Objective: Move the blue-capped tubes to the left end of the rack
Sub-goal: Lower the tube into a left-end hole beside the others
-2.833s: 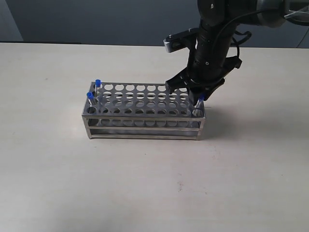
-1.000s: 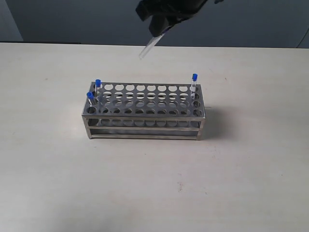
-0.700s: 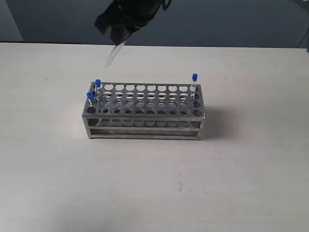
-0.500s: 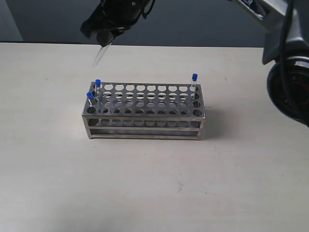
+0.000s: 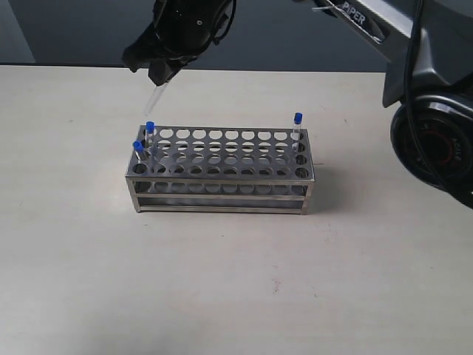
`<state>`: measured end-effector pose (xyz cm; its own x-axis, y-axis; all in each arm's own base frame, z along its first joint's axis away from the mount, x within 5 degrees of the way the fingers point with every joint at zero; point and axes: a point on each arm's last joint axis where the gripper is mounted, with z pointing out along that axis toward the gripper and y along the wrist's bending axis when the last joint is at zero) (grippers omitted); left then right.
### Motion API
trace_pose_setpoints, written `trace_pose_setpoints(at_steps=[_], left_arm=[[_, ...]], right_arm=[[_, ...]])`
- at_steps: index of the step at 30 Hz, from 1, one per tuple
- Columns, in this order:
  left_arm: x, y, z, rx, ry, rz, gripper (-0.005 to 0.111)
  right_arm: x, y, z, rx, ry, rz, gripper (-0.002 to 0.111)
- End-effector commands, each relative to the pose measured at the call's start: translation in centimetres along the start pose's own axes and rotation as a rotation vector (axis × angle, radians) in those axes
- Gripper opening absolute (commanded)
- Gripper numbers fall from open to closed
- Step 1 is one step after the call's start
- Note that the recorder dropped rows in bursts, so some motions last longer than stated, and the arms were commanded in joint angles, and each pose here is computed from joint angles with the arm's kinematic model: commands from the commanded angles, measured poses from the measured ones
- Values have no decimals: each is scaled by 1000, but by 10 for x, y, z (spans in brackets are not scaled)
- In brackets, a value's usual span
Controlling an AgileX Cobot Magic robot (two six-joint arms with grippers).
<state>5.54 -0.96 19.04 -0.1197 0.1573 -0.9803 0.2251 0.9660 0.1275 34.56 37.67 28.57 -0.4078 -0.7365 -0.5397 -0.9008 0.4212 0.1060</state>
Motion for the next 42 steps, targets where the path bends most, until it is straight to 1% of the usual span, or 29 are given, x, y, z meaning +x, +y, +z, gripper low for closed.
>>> trace_pose_setpoints(at_steps=[1, 7, 14, 22, 25, 29, 34, 42], left_arm=[[-2, 0, -1, 10, -16, -4, 1], [-2, 0, -1, 10, -16, -4, 1], [-2, 0, -1, 10, -16, -4, 1], [-2, 0, -1, 10, -16, -4, 1], [-2, 0, -1, 10, -16, -4, 1], [-2, 0, -1, 10, -16, -4, 1], [-2, 0, -1, 10, -16, -4, 1], [-2, 0, -1, 10, -16, -4, 1]], right_arm=[[-1, 1, -2, -2, -8, 15, 0], [-2, 7, 3, 7, 5, 13, 0], [10, 4, 21, -5, 71, 32, 0], [11, 5, 23, -17, 73, 38, 0], [12, 8, 29, -40, 76, 42, 0], [14, 20, 46, -73, 101, 26, 0], [8, 26, 48, -88, 48, 10, 0], [3, 28, 48, -110, -2, 9, 0]])
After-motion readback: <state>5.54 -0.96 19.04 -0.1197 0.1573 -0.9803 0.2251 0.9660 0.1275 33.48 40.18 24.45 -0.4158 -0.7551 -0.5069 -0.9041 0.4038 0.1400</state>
